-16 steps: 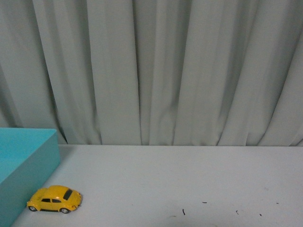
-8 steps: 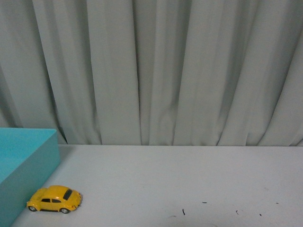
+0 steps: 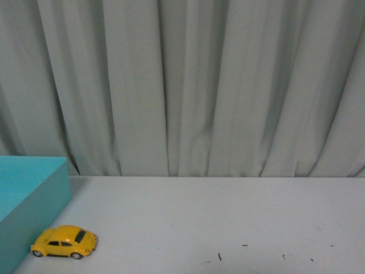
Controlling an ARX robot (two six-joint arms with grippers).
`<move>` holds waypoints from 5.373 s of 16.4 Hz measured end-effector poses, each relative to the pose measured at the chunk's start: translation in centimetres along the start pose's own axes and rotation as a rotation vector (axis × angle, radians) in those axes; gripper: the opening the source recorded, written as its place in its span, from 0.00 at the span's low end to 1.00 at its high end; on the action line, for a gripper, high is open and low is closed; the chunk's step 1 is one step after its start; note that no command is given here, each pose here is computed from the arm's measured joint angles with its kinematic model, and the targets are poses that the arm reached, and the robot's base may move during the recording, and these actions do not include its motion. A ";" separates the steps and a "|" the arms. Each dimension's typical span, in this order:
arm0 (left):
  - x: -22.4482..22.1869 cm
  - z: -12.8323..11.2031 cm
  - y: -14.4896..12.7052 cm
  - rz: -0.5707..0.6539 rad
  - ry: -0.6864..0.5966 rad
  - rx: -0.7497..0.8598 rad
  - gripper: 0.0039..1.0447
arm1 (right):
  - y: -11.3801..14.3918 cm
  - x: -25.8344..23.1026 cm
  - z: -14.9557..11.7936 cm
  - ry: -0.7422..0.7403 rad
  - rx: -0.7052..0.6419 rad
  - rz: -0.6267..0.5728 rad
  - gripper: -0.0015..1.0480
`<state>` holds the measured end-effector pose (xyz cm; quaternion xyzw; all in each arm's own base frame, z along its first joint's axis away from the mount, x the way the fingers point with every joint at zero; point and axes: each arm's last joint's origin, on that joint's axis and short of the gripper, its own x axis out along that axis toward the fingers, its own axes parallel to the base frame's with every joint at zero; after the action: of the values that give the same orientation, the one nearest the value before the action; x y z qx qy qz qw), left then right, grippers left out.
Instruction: Wind up and store yellow beetle toy
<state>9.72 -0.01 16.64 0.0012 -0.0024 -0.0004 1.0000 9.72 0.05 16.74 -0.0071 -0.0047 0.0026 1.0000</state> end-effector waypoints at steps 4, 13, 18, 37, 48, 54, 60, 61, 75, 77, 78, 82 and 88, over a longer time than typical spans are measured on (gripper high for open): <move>0.0 0.0 0.0 0.001 0.000 0.000 0.94 | 0.0 0.0 -0.1 0.004 0.000 0.000 0.02; 0.0 0.0 0.0 0.000 0.000 0.000 0.94 | 0.0 0.0 -0.1 0.004 0.000 0.000 0.82; 0.0 0.0 0.0 0.000 0.000 0.000 0.94 | 0.0 0.0 -0.1 0.004 0.000 -0.001 0.94; 20.8 6.4 -0.2 -0.470 0.361 0.312 0.94 | 0.0 0.0 -0.1 0.004 0.000 -0.001 0.94; 27.6 1.2 -4.5 -1.016 0.704 1.541 0.94 | 0.0 0.0 -0.1 0.004 0.000 -0.001 0.94; 29.5 -2.4 -4.2 -0.965 0.927 1.480 0.94 | 0.0 0.0 -0.1 0.004 0.000 -0.001 0.94; 30.4 -5.0 -3.5 -0.876 1.078 1.334 0.94 | 0.0 0.0 -0.1 0.004 0.000 -0.001 0.94; 30.7 -5.1 -3.3 -0.857 1.079 1.323 0.94 | 0.0 0.0 -0.1 0.004 0.000 -0.001 0.94; 32.0 -7.6 -3.1 -0.872 1.121 1.279 0.40 | 0.0 0.0 -0.1 0.004 0.000 -0.001 0.94; 32.0 -7.5 -3.5 -0.893 1.114 1.287 0.39 | 0.0 0.0 -0.1 0.004 0.000 0.000 0.94; 32.0 -7.4 -4.0 -0.928 1.100 1.304 0.39 | 0.0 0.0 -0.1 0.005 0.000 -0.001 0.94; 30.9 -6.2 -7.2 -1.197 0.960 1.434 0.39 | 0.0 0.0 -0.1 0.004 0.000 -0.001 0.94; 30.4 3.8 -10.1 -1.224 0.742 1.319 0.39 | 0.0 0.0 -0.1 0.004 0.000 -0.001 0.94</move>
<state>40.14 -10.12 20.61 0.5621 0.3142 -0.5185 0.5625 9.72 0.05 16.68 -0.0073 -0.0026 0.0023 1.0000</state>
